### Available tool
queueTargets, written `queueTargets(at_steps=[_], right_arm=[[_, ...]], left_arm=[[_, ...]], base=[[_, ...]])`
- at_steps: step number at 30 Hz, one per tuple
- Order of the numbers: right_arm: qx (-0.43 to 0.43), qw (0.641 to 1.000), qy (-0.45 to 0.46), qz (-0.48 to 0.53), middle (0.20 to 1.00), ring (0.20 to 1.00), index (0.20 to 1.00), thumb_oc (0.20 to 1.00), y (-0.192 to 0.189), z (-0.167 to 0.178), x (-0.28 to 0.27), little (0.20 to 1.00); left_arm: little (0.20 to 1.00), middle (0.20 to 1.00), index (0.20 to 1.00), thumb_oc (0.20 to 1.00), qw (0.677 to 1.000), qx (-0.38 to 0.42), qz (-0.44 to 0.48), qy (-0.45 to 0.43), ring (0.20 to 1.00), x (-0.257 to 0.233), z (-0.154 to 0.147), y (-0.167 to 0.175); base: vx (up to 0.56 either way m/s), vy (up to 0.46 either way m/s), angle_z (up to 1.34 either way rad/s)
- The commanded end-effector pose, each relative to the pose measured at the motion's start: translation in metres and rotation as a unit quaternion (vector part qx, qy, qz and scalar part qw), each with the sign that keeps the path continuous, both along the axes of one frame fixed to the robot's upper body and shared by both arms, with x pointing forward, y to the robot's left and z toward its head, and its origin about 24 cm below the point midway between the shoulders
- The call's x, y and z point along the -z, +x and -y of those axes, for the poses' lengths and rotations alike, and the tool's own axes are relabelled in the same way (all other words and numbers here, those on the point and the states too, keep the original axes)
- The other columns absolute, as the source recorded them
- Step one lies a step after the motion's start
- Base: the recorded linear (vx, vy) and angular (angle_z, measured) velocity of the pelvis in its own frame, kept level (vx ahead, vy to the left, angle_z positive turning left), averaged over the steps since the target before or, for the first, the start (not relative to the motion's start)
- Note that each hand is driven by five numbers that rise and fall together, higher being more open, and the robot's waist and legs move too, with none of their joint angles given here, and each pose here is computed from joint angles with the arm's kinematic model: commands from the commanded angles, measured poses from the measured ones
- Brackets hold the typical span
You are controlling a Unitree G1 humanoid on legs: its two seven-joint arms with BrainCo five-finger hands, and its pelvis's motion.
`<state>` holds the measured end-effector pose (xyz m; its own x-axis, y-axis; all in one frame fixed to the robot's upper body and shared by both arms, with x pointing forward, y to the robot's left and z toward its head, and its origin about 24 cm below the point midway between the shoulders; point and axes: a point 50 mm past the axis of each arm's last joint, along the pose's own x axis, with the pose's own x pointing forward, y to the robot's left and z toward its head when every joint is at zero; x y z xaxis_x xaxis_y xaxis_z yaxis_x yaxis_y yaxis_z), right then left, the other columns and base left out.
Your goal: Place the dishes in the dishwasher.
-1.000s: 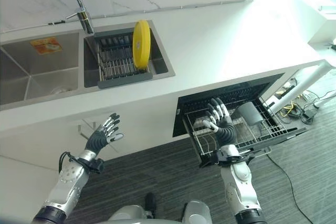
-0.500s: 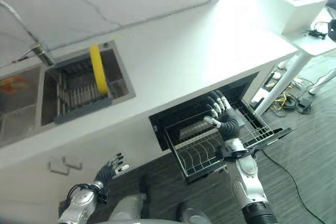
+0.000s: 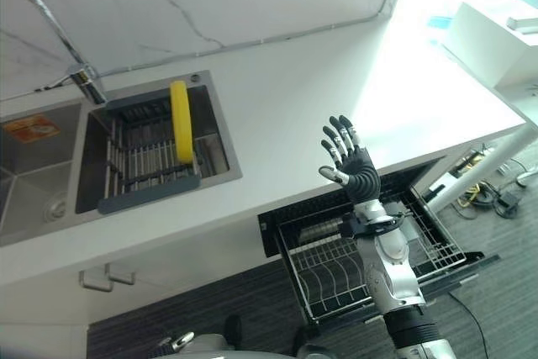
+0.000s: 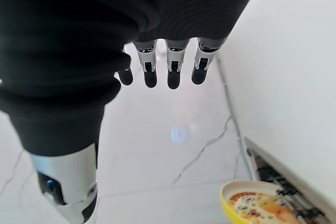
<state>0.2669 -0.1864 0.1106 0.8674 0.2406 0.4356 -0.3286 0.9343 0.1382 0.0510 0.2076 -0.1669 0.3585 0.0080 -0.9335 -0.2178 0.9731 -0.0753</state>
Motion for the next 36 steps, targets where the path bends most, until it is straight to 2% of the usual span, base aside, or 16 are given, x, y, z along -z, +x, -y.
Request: queueTargets(at_steps=[1, 2, 9, 27, 36], right_arm=[[-0.01, 0.997, 0.002, 0.082, 1.0, 1.0, 1.0, 1.0, -0.003, -0.004, -0.039, 1.0], [-0.028, 0.996, -0.005, 0.08, 1.0, 1.0, 1.0, 1.0, 0.0, -0.009, -0.045, 1.0], [-0.062, 0.996, -0.013, 0.064, 1.0, 1.0, 1.0, 1.0, 0.014, -0.025, -0.058, 1.0], [-0.01, 0.999, 0.022, 0.027, 1.0, 1.0, 1.0, 1.0, 0.066, -0.056, -0.09, 1.0], [0.03, 0.999, 0.019, 0.001, 1.0, 1.0, 1.0, 1.0, 0.087, -0.047, -0.095, 1.0]], left_arm=[[1.0, 1.0, 1.0, 1.0, 0.996, -0.026, -0.074, -0.039, 1.0, 0.006, 0.004, -0.01], [1.0, 1.0, 1.0, 1.0, 0.989, -0.053, -0.122, -0.062, 1.0, 0.008, 0.006, -0.024], [1.0, 1.0, 1.0, 1.0, 0.981, -0.08, -0.159, -0.072, 1.0, 0.009, 0.003, -0.037], [1.0, 1.0, 1.0, 1.0, 0.976, -0.035, -0.208, -0.058, 1.0, 0.007, -0.006, -0.056], [1.0, 1.0, 1.0, 1.0, 0.976, -0.015, -0.208, -0.058, 1.0, 0.006, -0.01, -0.059]], base=[[0.06, -0.018, 0.06], [0.06, -0.012, 0.05], [0.06, 0.009, 0.08], [0.07, 0.056, 0.14], [0.08, 0.043, 0.12]])
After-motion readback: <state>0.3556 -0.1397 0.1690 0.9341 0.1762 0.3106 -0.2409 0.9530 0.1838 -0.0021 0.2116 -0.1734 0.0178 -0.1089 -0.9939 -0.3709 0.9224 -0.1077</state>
